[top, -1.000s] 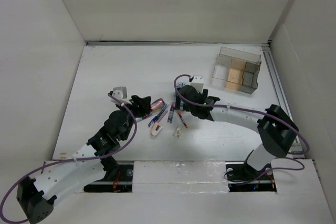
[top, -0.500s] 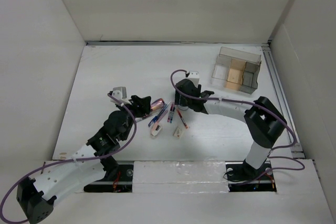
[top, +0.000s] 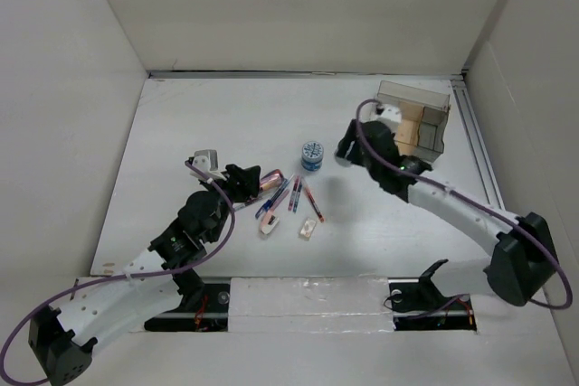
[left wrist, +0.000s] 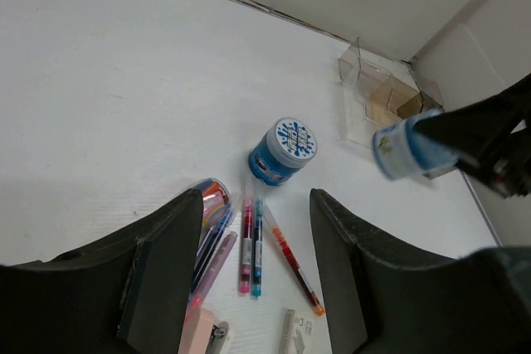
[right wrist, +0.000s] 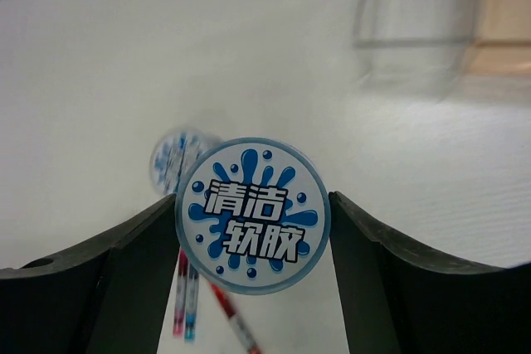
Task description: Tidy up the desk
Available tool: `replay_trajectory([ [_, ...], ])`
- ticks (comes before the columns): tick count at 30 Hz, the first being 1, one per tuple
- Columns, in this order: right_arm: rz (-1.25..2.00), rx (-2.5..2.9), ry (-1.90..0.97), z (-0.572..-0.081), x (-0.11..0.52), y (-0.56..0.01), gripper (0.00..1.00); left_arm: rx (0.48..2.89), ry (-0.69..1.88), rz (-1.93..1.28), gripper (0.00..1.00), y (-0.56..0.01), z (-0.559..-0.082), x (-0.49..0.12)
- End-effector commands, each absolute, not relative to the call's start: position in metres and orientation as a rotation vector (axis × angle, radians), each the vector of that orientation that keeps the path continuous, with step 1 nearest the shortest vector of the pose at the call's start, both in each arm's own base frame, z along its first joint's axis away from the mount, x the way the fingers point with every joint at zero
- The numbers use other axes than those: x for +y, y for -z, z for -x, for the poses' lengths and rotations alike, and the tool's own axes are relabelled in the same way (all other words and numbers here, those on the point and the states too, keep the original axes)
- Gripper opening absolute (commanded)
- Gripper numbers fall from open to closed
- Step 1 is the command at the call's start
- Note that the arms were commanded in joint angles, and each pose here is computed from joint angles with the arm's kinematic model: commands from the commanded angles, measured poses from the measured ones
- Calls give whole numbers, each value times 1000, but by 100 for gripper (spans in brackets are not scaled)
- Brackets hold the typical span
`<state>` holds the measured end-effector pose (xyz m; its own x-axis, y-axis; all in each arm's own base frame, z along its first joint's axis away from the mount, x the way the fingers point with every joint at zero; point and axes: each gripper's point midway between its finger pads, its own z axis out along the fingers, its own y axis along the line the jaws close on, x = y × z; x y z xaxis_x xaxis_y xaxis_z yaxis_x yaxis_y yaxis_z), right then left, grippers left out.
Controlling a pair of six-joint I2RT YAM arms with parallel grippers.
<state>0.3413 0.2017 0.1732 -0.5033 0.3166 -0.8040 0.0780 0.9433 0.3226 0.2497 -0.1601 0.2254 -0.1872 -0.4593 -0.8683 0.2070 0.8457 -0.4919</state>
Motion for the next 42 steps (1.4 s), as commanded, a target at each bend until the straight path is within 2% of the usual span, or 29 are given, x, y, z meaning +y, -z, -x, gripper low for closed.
replay_trajectory([
  [1, -506, 1924, -289, -384, 142, -215, 55, 1594, 654, 224, 50, -250, -250, -161],
  [7, -835, 1726, -183, -443, 27, -258, 57, 1580, 660, 230, 50, -253, -248, -158],
  [11, -995, 1664, -97, -469, -39, -251, 57, 1577, 685, 214, 50, -256, -246, -162],
  [14, -1034, 1620, -73, -485, -64, -266, 57, 1580, 691, 206, 50, -255, -246, -164],
  [18, -1081, 1653, 11, -502, -91, -256, 57, 1581, 696, 204, 50, -255, -245, -164],
  [27, -1096, 1716, 117, -510, -114, -219, 58, 1569, 699, 223, 50, -259, -244, -160],
  [36, -1145, 1777, 87, -508, -118, -182, 58, 1566, 715, 216, 50, -259, -242, -162],
  [42, -1170, 1874, 50, -518, -112, -149, 62, 1574, 706, 215, 50, -257, -244, -163],
])
